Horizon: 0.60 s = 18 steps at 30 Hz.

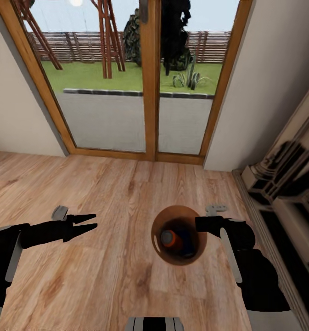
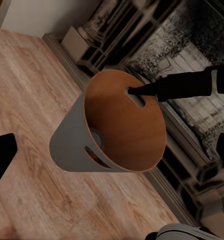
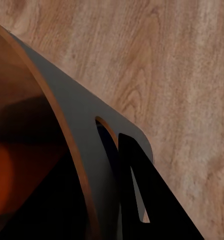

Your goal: Put the three can of soda from the living room inside the tash can in the kitchen.

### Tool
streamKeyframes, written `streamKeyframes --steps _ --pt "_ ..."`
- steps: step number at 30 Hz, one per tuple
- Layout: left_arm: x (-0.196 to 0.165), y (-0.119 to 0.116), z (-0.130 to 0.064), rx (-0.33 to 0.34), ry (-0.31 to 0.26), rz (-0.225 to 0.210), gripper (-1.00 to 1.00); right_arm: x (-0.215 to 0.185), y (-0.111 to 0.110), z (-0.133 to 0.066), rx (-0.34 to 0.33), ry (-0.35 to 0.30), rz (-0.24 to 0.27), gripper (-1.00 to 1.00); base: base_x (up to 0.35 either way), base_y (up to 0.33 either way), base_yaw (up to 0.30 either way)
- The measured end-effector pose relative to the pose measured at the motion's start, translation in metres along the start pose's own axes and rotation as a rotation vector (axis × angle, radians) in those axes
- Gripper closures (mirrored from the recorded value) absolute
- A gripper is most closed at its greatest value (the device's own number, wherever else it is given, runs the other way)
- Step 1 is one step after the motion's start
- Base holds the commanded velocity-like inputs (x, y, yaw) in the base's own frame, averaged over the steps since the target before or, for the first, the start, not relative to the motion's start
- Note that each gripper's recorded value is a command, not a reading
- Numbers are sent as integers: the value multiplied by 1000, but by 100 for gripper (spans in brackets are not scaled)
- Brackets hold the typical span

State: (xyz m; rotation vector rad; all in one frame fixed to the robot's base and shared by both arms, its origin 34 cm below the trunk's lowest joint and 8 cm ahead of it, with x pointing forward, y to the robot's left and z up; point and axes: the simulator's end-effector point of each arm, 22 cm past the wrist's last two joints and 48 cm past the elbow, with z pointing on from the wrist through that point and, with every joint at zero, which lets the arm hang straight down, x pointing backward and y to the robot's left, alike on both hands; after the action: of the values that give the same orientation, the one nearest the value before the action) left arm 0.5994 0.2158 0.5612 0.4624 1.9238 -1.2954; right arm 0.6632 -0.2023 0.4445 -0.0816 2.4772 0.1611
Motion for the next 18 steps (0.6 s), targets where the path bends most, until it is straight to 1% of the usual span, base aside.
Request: streamKeyframes --steps 6,8,12,18 --pt "-3 -3 -1 0 -4 8 -100 -3 0 -3 0 -8 -1 100 0 0 184" --pt "-2 -2 0 1 -7 2 -100 -4 1 -5 0 -11 -1 100 0 0 184" --pt "16 7 13 22 -32 -18 -100 -7 1 -7 1 -16 -2 100 0 0 183" --pt "18 5 17 33 -43 -16 -100 -10 0 -10 4 -24 -5 100 0 0 181"
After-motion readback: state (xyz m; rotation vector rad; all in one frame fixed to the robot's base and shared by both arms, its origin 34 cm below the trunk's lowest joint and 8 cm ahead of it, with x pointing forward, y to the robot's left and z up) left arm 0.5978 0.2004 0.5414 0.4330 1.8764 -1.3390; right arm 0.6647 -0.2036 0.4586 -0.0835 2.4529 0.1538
